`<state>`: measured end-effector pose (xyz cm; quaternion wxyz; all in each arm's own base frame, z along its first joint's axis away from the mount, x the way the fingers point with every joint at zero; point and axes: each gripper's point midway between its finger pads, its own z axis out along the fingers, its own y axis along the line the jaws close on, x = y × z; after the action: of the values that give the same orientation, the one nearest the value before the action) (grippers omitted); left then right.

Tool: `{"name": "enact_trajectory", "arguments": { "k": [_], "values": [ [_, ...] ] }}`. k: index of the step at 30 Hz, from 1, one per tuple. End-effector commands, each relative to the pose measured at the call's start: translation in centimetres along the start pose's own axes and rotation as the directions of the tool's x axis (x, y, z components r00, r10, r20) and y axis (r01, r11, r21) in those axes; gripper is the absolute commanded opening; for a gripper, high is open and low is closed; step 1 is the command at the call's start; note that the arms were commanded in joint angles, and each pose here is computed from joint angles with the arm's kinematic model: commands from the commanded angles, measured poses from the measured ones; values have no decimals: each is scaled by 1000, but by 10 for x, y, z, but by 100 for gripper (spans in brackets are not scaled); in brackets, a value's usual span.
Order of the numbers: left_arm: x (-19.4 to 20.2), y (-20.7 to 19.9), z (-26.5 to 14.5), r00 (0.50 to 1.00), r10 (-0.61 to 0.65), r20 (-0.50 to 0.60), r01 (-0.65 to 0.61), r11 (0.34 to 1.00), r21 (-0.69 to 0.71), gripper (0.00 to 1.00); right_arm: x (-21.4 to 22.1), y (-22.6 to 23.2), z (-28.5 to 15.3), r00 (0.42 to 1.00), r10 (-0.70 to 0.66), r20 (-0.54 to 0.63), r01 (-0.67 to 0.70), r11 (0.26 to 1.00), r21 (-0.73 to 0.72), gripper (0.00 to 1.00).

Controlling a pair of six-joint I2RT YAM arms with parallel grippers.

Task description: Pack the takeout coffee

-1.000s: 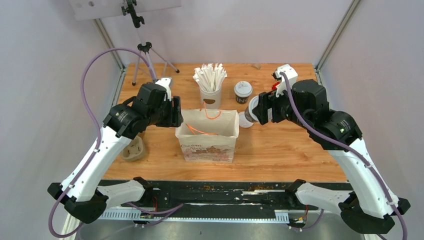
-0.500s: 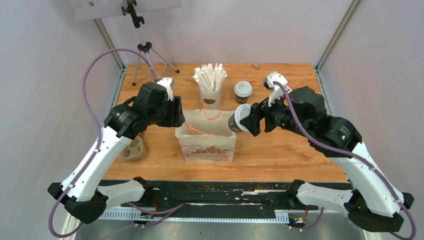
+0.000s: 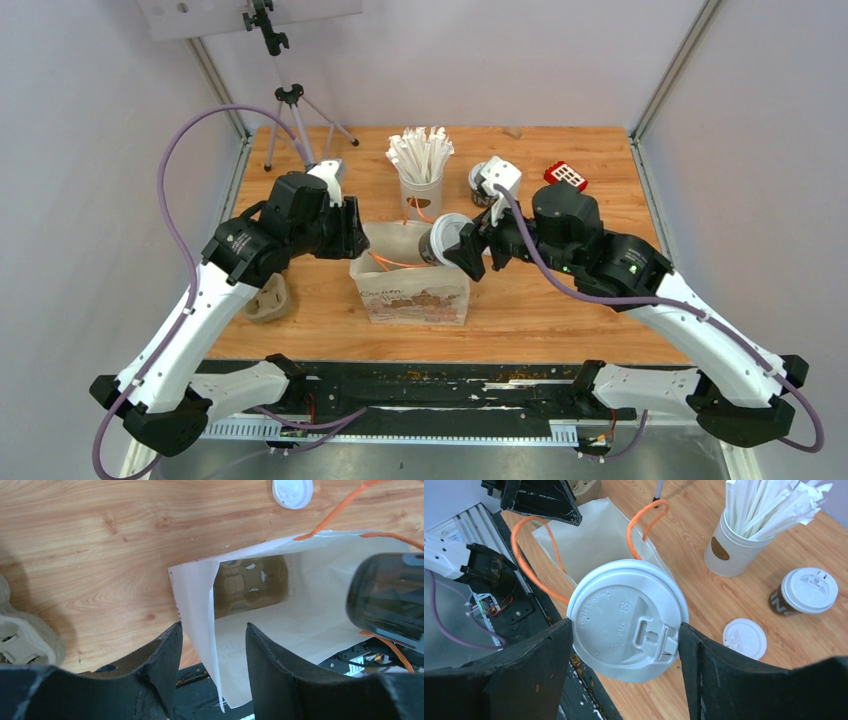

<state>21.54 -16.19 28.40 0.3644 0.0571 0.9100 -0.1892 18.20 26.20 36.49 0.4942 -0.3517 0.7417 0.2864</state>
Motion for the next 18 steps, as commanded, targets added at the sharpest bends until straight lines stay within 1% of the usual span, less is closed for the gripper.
{"name": "enact_trajectory", "arguments": {
  "k": [1,5,8,14,16,18],
  "values": [
    [-2,-1,-6,1000,-27,15,27,1000,1,57,-3,0,21,993,-110,38,111,994,-13,66],
    [2,-2,-3,1000,-23,-5,23,1000,6,57,1,3,32,986,-167,24,168,985,-35,66],
    [0,-7,-2,1000,-27,-5,27,999,29,56,-16,6,29,984,-174,33,175,984,-33,66],
    [-4,-9,-2,1000,-20,15,19,999,45,52,-54,16,15,979,-180,94,185,982,-41,66],
    [-5,-8,-3,1000,-21,18,21,999,38,52,-61,18,12,977,-181,111,187,981,-44,66],
    [-5,-8,-2,999,-27,16,26,999,37,52,-57,18,15,977,-188,101,193,980,-46,67]
  ]
}}
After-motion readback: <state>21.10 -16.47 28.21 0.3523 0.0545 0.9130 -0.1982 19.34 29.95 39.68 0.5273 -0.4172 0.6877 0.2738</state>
